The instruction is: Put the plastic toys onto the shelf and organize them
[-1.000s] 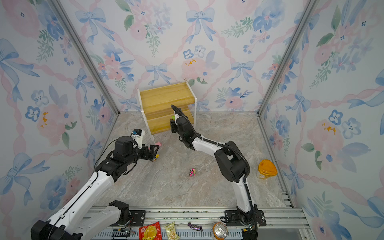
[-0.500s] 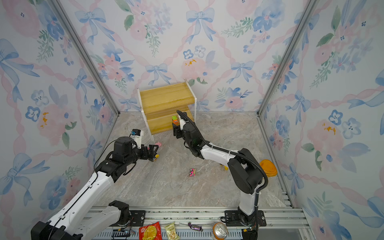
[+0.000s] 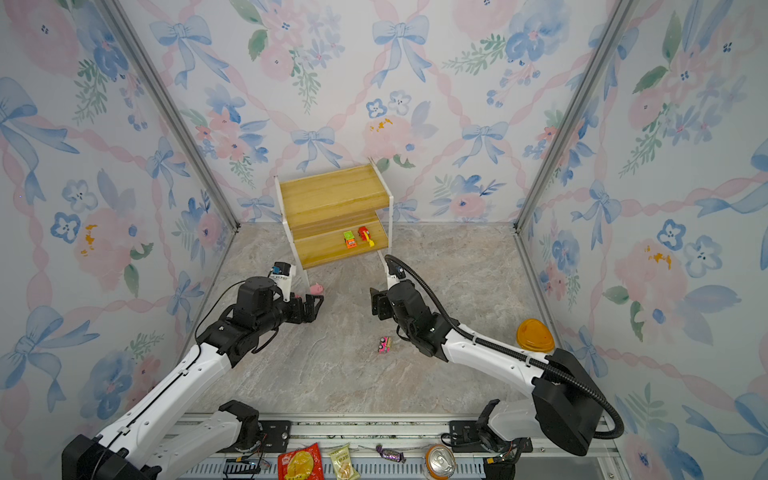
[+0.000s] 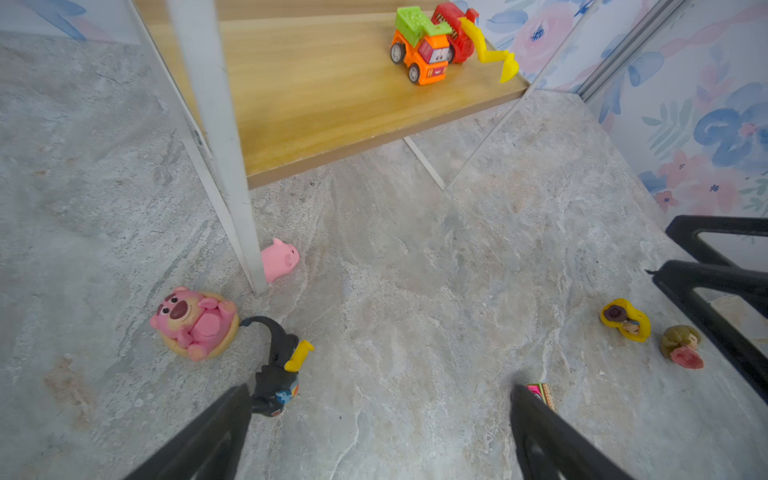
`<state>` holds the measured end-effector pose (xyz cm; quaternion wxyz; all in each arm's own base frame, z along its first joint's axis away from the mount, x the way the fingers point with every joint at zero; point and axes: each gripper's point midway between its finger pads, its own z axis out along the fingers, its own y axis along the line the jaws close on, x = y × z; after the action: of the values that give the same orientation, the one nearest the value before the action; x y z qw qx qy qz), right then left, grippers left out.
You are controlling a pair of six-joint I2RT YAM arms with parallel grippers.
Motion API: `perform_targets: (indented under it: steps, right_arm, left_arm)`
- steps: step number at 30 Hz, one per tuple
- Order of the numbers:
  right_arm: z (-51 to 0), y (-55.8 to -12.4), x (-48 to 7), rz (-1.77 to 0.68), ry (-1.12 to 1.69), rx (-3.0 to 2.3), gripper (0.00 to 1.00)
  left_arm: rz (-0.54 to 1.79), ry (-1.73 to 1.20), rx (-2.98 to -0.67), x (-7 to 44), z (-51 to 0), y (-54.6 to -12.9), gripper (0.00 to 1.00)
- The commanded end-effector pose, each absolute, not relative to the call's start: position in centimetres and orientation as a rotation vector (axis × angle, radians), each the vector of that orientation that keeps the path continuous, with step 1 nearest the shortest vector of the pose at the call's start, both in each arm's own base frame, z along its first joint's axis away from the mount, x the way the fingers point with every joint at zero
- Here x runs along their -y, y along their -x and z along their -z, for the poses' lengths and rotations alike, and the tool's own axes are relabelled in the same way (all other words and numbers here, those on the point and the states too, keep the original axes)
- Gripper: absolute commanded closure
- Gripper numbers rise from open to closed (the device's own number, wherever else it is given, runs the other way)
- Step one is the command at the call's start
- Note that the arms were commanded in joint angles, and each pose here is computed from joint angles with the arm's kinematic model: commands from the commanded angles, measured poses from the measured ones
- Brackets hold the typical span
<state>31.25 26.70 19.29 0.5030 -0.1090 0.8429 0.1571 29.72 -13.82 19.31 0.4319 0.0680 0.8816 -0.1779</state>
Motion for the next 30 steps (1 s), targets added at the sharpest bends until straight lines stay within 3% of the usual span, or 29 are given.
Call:
perform_targets:
  steps: [1, 11, 20, 30]
  right_arm:
    - [-14.9, -28.4, -23.4, -0.252, 0.158, -2.234, 0.23]
    - [-11.9, -26.1, -18.9, -0.33, -0.157, -2.361, 0.27]
    - [-12.6, -25.7, -11.7, -0.364, -0.369, -2.322, 0.27]
    - [-11.8, -25.2, -9.5, -0.348, -0.395, -2.347, 0.26]
  left_arm:
    - [0.419, -0.184, -2.222, 15.2, -18.4, -29.3, 0.03]
    - [0.331, -0.382, -2.27, 23.7, -15.7, -25.8, 0.08]
    - [0.171, -0.613, -2.285, 31.1, -12.6, -23.3, 0.11]
    - [0.083, -0.672, -2.347, 33.8, -9.5, -23.2, 0.15]
